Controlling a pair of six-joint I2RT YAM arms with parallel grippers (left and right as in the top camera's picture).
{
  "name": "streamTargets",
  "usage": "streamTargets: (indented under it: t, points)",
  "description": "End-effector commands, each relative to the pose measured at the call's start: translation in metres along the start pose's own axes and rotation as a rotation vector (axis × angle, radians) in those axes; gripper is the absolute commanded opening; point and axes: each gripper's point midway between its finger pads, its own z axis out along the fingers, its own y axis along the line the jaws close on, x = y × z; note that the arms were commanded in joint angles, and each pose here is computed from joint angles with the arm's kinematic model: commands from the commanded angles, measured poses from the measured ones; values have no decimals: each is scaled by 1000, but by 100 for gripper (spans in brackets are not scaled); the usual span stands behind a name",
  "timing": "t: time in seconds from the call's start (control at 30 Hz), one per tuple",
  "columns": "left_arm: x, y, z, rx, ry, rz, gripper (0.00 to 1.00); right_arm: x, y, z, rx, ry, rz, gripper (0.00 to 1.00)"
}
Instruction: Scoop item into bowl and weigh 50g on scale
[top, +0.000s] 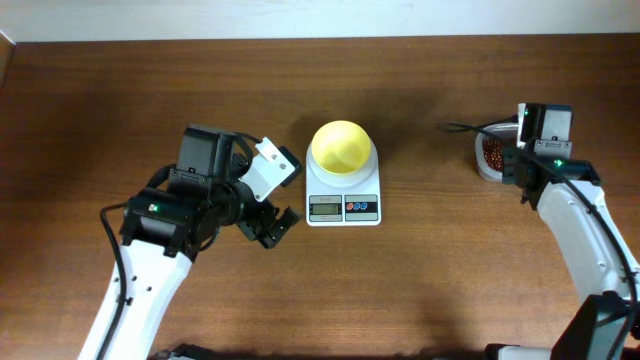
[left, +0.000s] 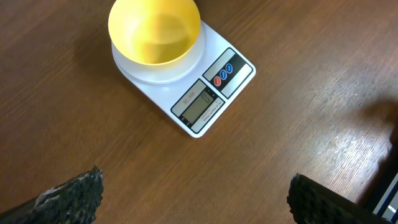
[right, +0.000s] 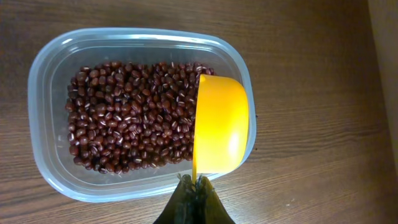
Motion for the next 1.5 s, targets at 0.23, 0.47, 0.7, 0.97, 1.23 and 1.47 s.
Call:
streamTargets:
  t: [0.23,0.47,0.7,0.97,1.23,1.47]
  points:
    - [-7,2,-6,-11,-23,19,99,7,-4,23,63,59,-16,4]
    - [-7,2,-6,-11,-23,19,99,3,-7,23,81,40,30,4]
    - [-7,2,-6,-11,-23,19,99,2,2,23,33,34,67,4]
    - [-7,2,-6,-11,-23,19,99,3,31,21,-137,41,148,4]
    - [-7,2,-6,-11,-23,19,99,4,58,15,-305,50,172,4]
    - [-7,2,-6,-11,-23,19,99,10,54,12,-550,85,367,4]
